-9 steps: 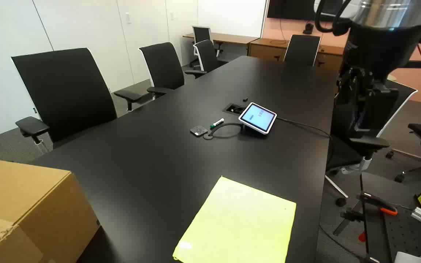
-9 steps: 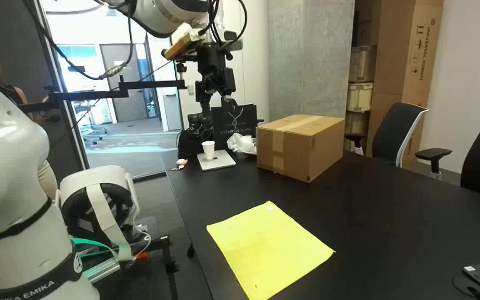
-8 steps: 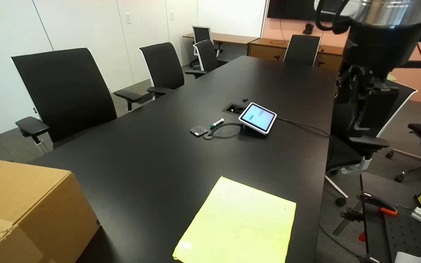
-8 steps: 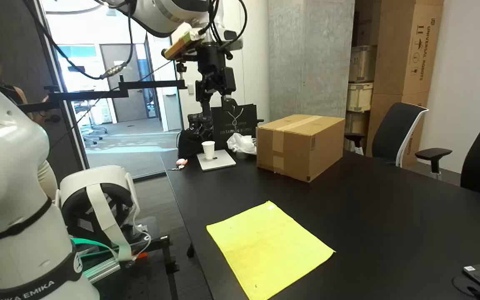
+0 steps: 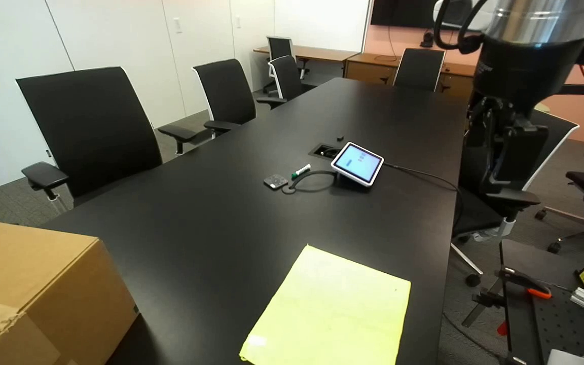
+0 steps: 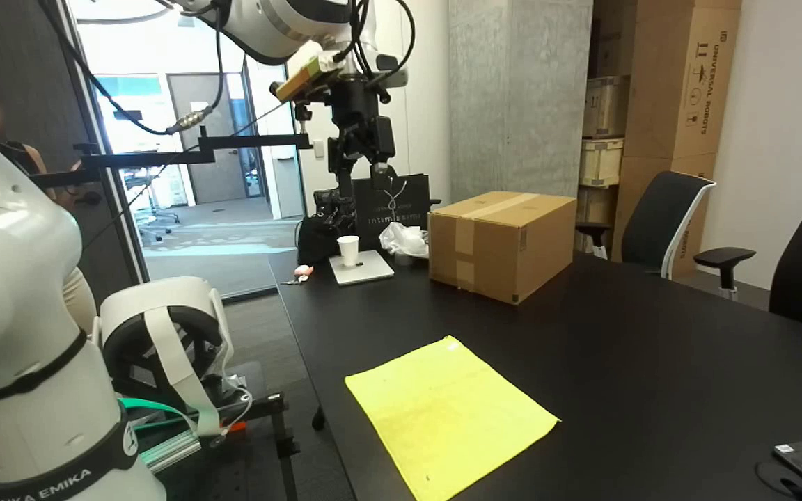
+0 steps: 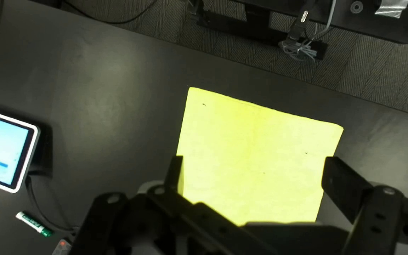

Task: Fold the towel from bottom to top.

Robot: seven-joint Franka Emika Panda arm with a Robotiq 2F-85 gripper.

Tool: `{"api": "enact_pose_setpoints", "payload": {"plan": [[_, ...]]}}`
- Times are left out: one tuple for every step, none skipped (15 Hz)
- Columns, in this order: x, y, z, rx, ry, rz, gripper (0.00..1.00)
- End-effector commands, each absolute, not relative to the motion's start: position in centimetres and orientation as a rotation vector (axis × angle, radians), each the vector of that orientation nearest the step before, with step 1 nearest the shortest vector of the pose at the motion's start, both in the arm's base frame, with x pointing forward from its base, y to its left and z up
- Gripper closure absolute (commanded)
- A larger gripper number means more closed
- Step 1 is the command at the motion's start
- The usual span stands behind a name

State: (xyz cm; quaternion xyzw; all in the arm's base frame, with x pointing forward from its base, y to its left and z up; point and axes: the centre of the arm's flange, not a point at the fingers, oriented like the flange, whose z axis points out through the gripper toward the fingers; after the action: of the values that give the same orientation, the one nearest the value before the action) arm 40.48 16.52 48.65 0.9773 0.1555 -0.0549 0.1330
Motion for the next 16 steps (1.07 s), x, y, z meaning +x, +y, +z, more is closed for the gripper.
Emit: {"api": "enact_pose_setpoints", "payload": {"plan": [[41.8,14.8,44.9,2.846,0.440,-0.202,0.00],[42.1,14.1,42.8,2.840,0.411,-0.214,0.00],[42.4,13.5,40.8,2.843,0.409,-0.221,0.00],[42.6,12.5,37.9,2.854,0.428,-0.233,0.00],[42.8,11.9,35.8,2.873,0.457,-0.239,0.00],[42.8,10.8,32.7,2.877,0.454,-0.228,0.00],[42.9,10.2,30.4,2.900,0.475,-0.234,0.00],[42.8,9.6,27.7,2.918,0.467,-0.238,0.00],[42.6,8.8,25.3,2.922,0.475,-0.249,0.00],[42.3,8.3,23.0,2.947,0.479,-0.238,0.00],[42.1,7.6,20.7,2.952,0.469,-0.223,0.00],[41.8,7.3,19.1,2.964,0.468,-0.211,0.00],[41.6,7.0,17.5,2.979,0.474,-0.199,0.00],[41.4,6.8,16.1,2.986,0.462,-0.188,0.00],[41.4,6.7,14.5,2.986,0.454,-0.175,0.00],[41.4,6.7,13.5,2.989,0.437,-0.155,0.00]]}}
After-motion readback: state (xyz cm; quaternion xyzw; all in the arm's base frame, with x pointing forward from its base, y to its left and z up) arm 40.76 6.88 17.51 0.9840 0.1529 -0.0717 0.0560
